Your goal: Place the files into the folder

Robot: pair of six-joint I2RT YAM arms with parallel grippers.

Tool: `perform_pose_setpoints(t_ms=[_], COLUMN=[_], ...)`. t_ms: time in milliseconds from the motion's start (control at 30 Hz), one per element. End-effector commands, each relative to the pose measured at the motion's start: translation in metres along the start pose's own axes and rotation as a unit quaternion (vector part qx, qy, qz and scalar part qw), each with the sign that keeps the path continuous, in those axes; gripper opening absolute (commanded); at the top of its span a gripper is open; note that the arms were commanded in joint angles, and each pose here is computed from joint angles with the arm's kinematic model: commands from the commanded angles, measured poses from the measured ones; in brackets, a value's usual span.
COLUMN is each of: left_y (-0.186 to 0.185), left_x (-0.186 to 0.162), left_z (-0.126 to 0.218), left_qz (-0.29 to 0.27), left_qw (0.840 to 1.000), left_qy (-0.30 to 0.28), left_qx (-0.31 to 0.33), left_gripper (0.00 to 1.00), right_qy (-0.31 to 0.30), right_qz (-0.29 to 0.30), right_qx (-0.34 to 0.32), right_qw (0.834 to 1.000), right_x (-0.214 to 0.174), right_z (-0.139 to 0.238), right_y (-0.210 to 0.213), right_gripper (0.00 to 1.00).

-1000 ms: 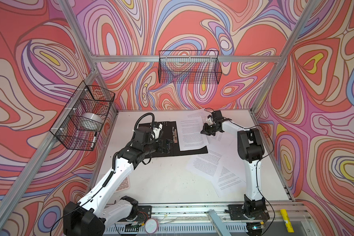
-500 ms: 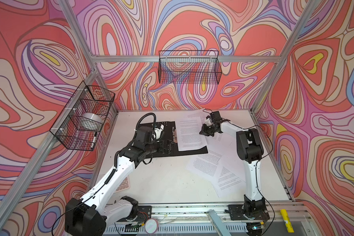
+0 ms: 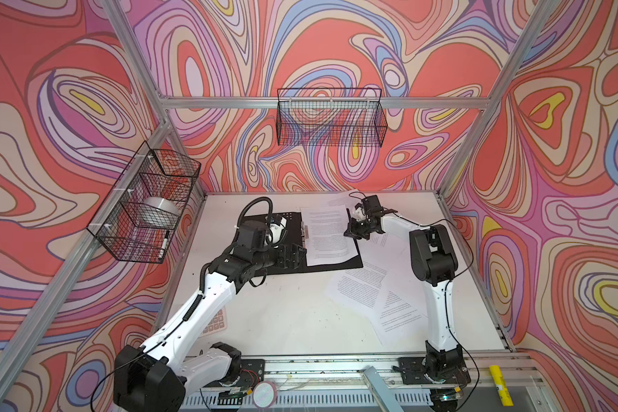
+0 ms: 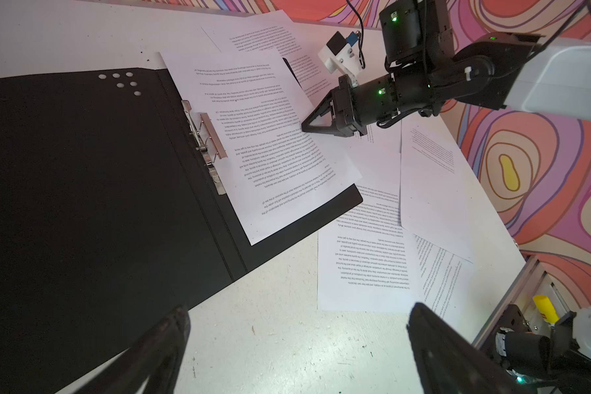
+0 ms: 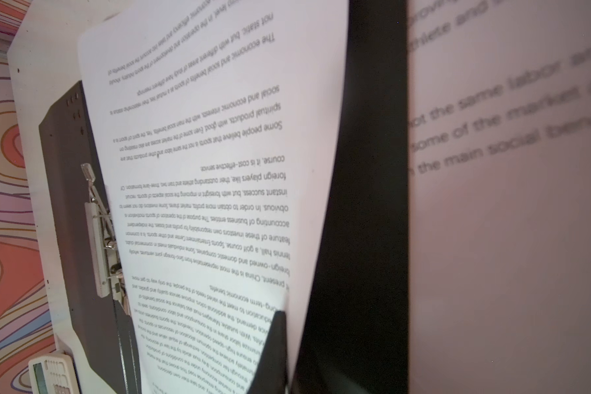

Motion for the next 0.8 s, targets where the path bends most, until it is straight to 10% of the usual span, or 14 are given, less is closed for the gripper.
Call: perform_pose_setpoints(t_ms=[0, 767], left_y=[-0.001, 0.0], left_x=[0.002, 0.002], left_z=[0.0, -0.002], left_qz=[-0.003, -0.001], left_qw=[1.0, 1.0], left_qy=[0.003, 0.006], left_qx=[-0.005, -0.006], left_gripper=[1.0, 1.0], right_qy=[0.005, 0.004], right_qz=[-0.01, -0.004], right_qx=[-0.015, -0.034], right_qw=[1.0, 0.999], right_x=[-0.008, -0.017], right_z=[0.005, 0.015], right_y=[0.0, 0.0], right_gripper=[0.0, 0.0])
Point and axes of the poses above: each gripper's point midway between its finger pads, its own z axis back along the fingers, its own y axis along the line the jaws close on, x = y × z, the point moved 10 cm from there along z, back along the fingers, and after that the axes turned 4 degrees about z, right-handed, at the moved point
